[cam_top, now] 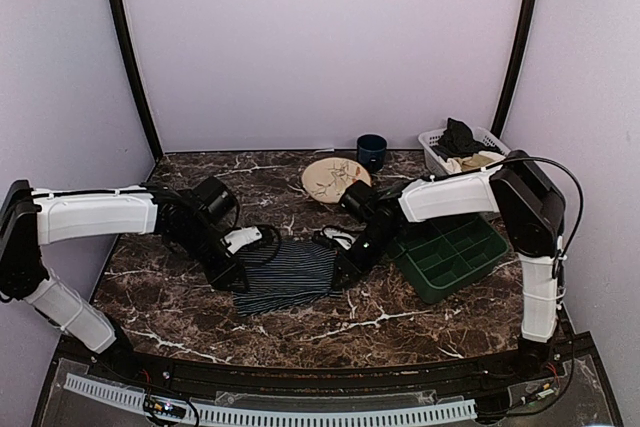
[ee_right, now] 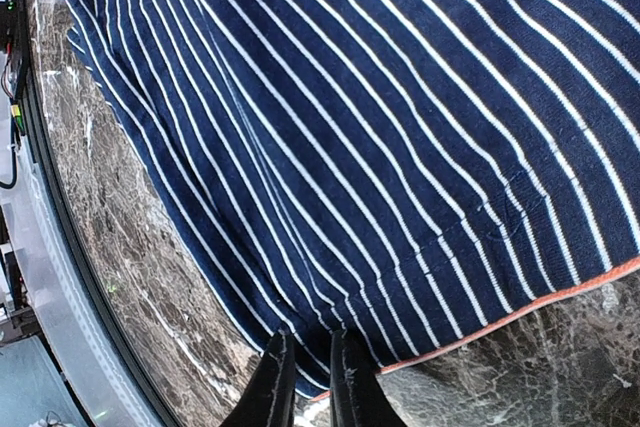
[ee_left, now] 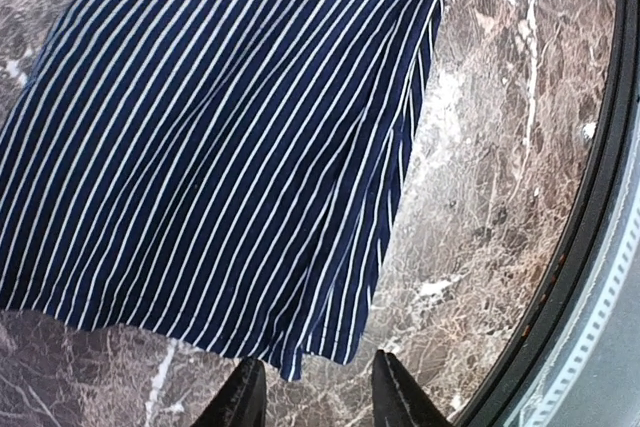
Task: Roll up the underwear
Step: Fold the underwear at the center of the board.
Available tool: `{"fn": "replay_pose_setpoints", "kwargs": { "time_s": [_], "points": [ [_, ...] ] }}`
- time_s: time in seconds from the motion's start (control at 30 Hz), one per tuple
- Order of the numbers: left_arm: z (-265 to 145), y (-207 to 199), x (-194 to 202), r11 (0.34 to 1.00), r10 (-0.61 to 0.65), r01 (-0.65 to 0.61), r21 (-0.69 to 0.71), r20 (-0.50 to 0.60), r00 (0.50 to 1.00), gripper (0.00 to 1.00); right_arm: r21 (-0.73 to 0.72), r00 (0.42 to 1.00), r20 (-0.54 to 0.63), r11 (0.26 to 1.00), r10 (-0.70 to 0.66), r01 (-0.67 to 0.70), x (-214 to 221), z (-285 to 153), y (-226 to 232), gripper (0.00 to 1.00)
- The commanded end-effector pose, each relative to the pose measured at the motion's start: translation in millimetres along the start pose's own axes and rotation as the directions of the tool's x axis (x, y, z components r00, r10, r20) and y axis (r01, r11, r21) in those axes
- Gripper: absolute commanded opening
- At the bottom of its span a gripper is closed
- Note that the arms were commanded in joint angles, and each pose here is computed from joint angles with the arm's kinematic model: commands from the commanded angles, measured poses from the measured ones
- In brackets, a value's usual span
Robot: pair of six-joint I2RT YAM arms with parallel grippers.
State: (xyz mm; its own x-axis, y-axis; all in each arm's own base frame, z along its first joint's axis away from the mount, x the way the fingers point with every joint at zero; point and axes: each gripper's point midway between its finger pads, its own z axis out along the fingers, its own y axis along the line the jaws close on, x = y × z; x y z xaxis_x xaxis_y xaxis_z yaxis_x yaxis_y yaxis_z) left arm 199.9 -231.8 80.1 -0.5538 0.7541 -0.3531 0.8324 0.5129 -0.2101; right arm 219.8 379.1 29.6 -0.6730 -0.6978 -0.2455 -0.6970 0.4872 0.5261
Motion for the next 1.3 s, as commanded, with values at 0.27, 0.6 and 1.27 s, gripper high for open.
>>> {"fn": "replay_pose_setpoints", "kwargs": {
  "time_s": [0.27,0.6,1.27],
  "points": [
    [40,-1,22,0.99,0.138,-0.143,-0.017,-0.169,0.976,0.37,0.045,0.994,-0.085,0.997,0.068,-0.064,28,19,-26,0.14],
    [45,14,33,0.978,0.151,-0.181,-0.106,-0.24,0.959,0.23,0.051,0.994,-0.086,0.996,0.072,-0.067,29,18,-29,0.13],
    [9,-24,20,0.969,0.244,-0.246,0.004,-0.132,0.961,0.0,0.063,0.992,-0.096,0.995,0.085,-0.079,31,20,-33,0.13]
  ]
}}
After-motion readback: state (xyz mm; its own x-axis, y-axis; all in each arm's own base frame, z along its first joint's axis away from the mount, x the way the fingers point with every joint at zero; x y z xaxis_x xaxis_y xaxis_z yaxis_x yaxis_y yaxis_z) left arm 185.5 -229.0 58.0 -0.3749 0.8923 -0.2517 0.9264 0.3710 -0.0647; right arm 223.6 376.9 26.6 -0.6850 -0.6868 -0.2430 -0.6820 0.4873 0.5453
